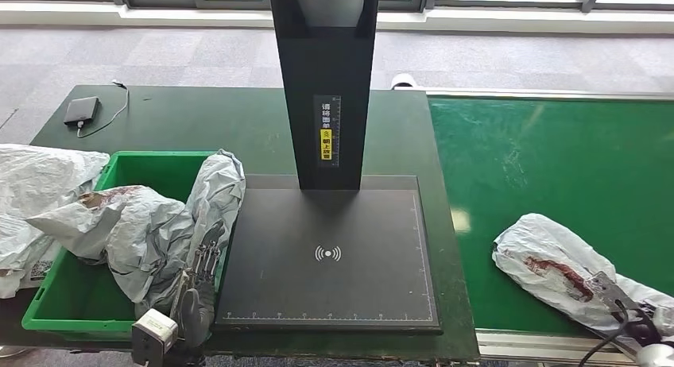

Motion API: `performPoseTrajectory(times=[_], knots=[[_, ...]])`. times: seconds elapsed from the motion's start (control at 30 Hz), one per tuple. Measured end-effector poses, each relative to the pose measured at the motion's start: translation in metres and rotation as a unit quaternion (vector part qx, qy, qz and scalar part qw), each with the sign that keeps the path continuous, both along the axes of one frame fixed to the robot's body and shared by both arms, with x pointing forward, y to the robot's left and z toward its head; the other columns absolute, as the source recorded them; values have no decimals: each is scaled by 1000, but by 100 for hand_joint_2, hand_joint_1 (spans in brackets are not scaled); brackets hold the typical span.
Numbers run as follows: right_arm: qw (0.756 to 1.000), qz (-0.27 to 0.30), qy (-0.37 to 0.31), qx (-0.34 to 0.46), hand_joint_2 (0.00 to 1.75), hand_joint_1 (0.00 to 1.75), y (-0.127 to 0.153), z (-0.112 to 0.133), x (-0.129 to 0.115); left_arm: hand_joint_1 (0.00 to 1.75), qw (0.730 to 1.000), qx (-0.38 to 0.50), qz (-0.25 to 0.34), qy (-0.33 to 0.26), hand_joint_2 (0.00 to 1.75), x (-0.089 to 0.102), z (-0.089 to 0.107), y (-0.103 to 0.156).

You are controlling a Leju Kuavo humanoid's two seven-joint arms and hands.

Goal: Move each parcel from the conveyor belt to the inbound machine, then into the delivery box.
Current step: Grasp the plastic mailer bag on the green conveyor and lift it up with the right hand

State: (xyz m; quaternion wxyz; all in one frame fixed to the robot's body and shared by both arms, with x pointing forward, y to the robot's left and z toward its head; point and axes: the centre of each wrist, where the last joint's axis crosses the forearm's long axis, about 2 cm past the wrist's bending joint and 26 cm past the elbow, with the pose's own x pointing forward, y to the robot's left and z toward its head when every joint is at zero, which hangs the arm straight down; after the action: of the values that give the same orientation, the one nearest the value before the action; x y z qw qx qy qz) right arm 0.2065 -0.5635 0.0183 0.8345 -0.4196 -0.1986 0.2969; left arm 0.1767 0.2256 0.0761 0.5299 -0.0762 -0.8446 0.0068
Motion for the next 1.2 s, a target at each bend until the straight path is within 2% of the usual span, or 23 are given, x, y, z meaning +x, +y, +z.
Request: performPoseTrajectory(times=[0.23,0.57,0.8,0.87,1.0,1.2], knots=[[1000,6,-20,-15,175,175,4,2,7,0,1000,0,6,-1,0,-2,1,3],[992,58,-94,-54,175,175,63,21,86,0,998,-10,52,-14,0,-13,22,9],[987,77,-133,-46,175,175,81,29,105,0,997,-12,69,-18,0,-17,27,12],[974,98,-198,-50,175,175,84,32,109,0,997,-9,74,-19,0,-18,29,12],[921,150,-353,-74,175,175,90,44,118,0,996,-4,83,-21,0,-18,31,7],[850,187,-488,-75,175,175,88,53,113,0,995,-20,97,-25,0,-8,25,1]])
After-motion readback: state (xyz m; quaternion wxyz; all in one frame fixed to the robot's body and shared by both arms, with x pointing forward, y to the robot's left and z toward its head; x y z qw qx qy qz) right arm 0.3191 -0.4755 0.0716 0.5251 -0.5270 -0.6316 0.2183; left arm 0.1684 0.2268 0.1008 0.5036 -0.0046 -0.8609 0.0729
